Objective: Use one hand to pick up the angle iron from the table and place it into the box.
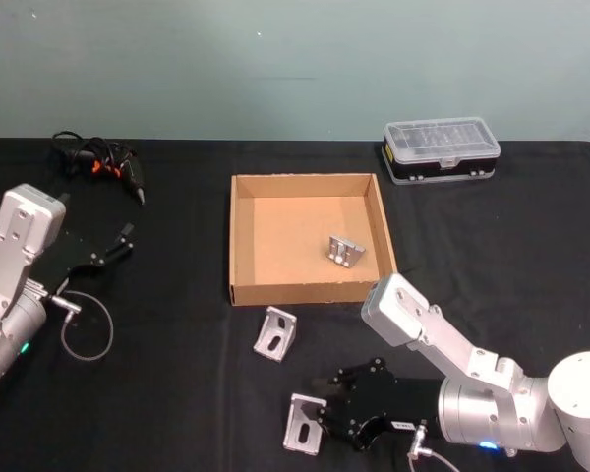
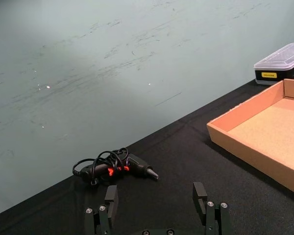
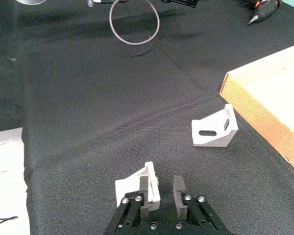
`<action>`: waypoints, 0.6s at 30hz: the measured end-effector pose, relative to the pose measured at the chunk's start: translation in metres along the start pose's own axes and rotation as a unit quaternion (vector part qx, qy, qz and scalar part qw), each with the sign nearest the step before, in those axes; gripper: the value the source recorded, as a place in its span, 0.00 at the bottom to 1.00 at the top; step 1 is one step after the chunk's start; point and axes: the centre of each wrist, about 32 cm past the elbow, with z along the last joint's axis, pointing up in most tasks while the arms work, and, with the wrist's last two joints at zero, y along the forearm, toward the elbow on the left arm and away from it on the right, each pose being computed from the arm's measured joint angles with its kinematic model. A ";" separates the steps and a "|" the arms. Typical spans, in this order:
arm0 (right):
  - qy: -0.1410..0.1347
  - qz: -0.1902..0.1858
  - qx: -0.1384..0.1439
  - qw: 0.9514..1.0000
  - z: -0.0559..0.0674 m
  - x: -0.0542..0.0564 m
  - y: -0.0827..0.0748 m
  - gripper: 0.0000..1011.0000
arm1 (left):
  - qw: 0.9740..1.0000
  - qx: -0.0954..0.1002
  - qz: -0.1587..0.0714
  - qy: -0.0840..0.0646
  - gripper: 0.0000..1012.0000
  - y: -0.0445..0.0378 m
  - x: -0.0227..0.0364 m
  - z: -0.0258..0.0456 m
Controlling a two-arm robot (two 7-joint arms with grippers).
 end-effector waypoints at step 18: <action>0.002 -0.003 0.005 1.000 0.000 0.001 -0.005 0.08 | 1.000 0.000 0.000 0.000 0.99 0.0000 0.0000 0.0000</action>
